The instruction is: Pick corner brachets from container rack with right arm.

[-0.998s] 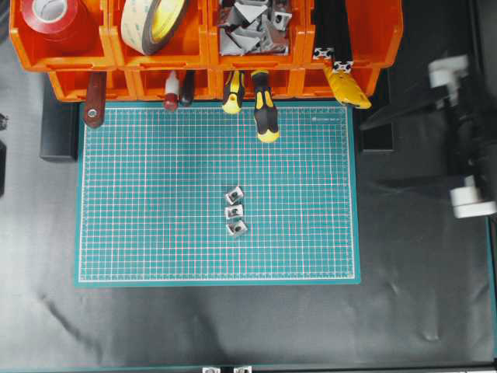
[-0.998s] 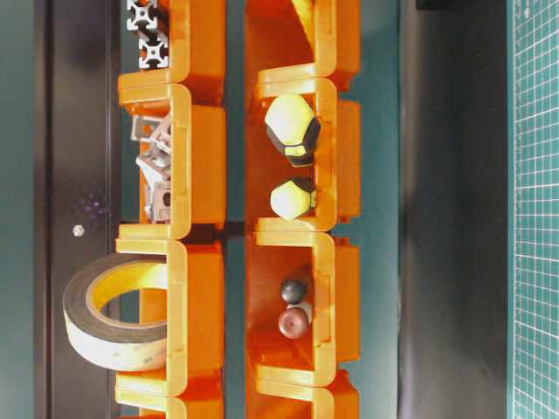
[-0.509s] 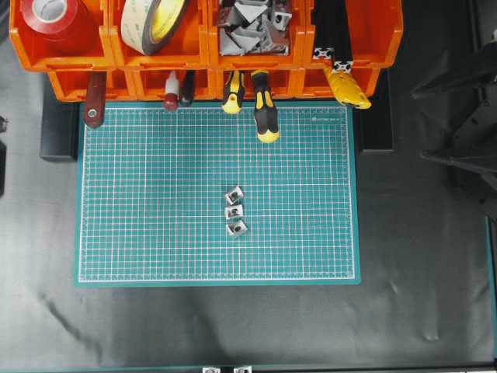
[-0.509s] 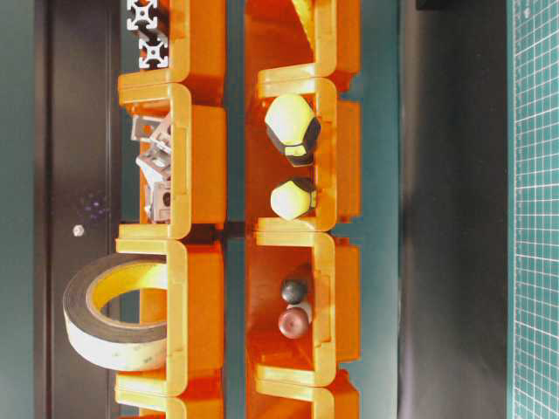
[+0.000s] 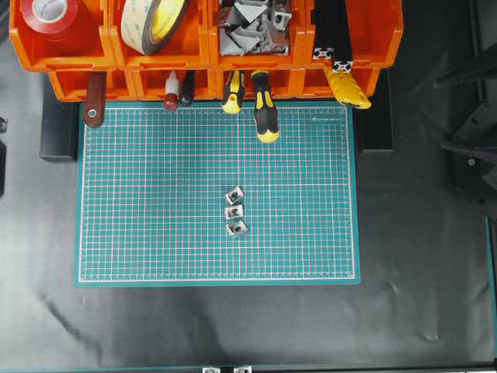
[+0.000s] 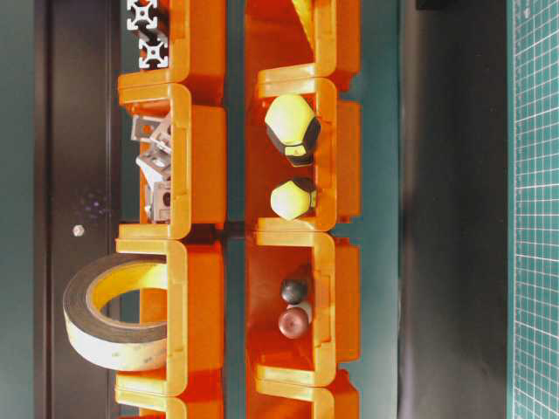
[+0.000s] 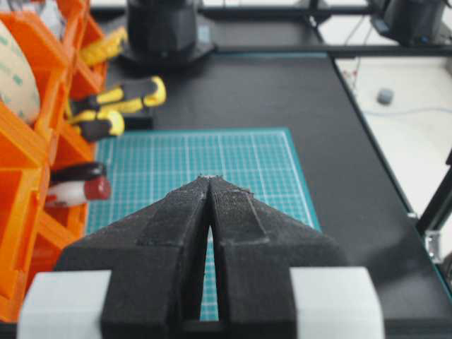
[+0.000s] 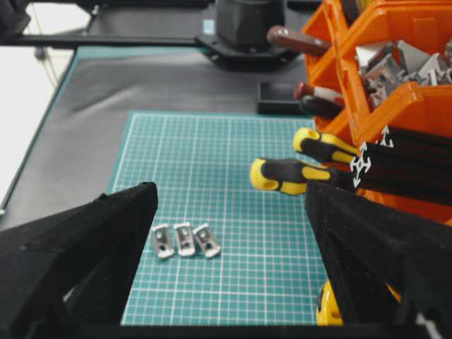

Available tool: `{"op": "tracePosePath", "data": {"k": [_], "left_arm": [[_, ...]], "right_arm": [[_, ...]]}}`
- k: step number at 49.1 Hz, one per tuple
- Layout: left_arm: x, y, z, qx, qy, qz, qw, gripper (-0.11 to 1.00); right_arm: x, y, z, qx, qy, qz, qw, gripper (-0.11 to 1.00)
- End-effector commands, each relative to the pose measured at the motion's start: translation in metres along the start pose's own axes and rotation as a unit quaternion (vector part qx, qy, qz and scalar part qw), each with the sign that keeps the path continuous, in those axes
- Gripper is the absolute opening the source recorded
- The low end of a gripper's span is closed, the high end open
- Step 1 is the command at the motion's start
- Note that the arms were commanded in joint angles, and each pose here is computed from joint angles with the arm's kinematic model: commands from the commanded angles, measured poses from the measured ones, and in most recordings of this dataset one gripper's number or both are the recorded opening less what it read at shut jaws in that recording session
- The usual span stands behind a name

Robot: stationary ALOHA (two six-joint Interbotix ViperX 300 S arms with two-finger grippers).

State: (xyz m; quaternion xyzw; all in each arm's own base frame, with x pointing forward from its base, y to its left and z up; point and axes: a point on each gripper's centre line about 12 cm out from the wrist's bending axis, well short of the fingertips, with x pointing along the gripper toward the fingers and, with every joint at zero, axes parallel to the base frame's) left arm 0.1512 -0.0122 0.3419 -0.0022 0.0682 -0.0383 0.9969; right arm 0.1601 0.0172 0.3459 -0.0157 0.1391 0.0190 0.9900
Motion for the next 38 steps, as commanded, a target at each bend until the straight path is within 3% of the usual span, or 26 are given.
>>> {"op": "tracePosePath", "data": {"k": [1, 20, 38], "left_arm": [[-0.002, 0.000, -0.001, 0.006, -0.011, -0.001, 0.9999, 0.00], [0.006, -0.002, -0.016, 0.011, -0.073, -0.007, 0.9972, 0.01], [0.003, -0.001, -0.013, 0.003, -0.085, -0.007, 0.9964, 0.00]], "right_arm": [[-0.001, -0.001, 0.002, 0.001, -0.002, -0.003, 1.0000, 0.81], [-0.001, 0.001, -0.035, 0.004, -0.002, 0.013, 0.9999, 0.81], [-0.012, 0.001, -0.038, 0.013, -0.040, 0.026, 0.9988, 0.81]]}}
